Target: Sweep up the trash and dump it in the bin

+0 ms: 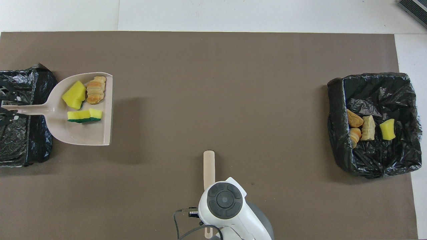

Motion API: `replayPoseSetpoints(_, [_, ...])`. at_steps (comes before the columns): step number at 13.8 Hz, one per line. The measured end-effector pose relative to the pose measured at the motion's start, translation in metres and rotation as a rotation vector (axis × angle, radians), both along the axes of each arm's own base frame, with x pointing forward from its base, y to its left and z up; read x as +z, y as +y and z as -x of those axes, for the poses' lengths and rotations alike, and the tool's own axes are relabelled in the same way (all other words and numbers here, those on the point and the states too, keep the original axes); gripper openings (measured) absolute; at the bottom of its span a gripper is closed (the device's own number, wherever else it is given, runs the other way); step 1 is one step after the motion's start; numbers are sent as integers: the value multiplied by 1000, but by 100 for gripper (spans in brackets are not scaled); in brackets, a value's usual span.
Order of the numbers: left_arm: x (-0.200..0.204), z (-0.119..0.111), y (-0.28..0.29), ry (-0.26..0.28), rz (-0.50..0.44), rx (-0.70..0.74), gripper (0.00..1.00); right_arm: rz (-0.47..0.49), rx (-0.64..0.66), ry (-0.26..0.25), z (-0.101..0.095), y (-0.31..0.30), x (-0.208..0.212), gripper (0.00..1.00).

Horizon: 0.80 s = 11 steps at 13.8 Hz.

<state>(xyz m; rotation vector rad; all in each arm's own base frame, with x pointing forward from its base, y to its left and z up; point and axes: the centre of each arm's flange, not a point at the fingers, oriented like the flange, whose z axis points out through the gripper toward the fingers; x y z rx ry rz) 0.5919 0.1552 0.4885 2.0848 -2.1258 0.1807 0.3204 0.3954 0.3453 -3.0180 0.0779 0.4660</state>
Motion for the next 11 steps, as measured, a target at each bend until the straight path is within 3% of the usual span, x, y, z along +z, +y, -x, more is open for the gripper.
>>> replayPoseSetpoints(5, [21, 32, 118, -69, -43, -24, 33, 6, 3, 3, 2, 2, -8, 26])
replayPoseSetpoints(6, [30, 36, 142, -79, -73, -13, 33, 8, 1, 5, 1, 1, -9, 30])
replayPoseSetpoints(11, [63, 19, 190, -81, -311, -68, 33, 2, -28, -2, -7, 1, -2, 92])
